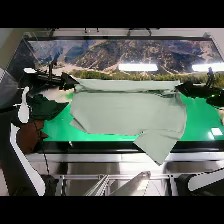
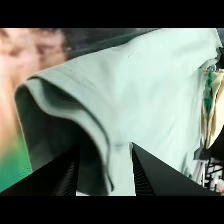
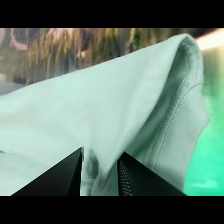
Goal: Fold the shirts.
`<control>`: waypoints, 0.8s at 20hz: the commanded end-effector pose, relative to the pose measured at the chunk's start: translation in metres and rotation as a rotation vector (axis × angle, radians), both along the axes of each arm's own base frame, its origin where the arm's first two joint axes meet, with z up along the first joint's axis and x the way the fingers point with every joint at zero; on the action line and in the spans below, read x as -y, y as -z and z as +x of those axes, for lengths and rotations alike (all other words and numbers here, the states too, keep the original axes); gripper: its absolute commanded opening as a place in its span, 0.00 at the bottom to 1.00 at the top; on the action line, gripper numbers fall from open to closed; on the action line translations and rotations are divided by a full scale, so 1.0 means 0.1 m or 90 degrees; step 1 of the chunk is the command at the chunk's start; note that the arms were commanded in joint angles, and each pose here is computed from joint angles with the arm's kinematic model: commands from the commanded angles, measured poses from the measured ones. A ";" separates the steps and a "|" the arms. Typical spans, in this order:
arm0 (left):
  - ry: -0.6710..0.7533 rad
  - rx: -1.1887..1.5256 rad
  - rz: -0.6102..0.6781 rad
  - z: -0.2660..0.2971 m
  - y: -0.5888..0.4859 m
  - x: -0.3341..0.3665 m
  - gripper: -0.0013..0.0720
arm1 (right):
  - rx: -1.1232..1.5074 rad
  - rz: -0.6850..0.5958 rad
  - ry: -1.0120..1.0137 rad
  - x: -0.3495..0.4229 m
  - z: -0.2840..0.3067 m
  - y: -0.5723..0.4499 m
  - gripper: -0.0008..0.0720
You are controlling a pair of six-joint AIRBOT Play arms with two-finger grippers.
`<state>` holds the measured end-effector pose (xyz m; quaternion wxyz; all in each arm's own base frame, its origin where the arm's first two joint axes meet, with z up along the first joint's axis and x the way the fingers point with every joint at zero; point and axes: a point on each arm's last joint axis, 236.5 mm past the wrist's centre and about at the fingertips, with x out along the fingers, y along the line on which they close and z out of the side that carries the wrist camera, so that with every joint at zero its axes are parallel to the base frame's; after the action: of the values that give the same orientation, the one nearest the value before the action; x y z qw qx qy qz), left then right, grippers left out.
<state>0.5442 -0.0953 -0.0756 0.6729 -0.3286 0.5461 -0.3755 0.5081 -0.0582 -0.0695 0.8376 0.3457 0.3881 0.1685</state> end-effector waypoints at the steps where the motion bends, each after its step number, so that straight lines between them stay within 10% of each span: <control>1: -0.022 0.006 0.020 0.04 -0.26 -0.23 0.48 | -0.026 0.021 0.013 0.11 -0.11 -0.11 0.36; 16: 0.091 -0.294 0.215 -2.27 0.13 -0.42 0.48 | -0.241 0.099 -0.002 -0.42 -2.07 -0.05 0.35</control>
<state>0.3666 -0.0479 -0.0599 0.5763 -0.2947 0.7142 -0.2664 0.3147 -0.0347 -0.0634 0.7243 0.4015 0.5414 0.1453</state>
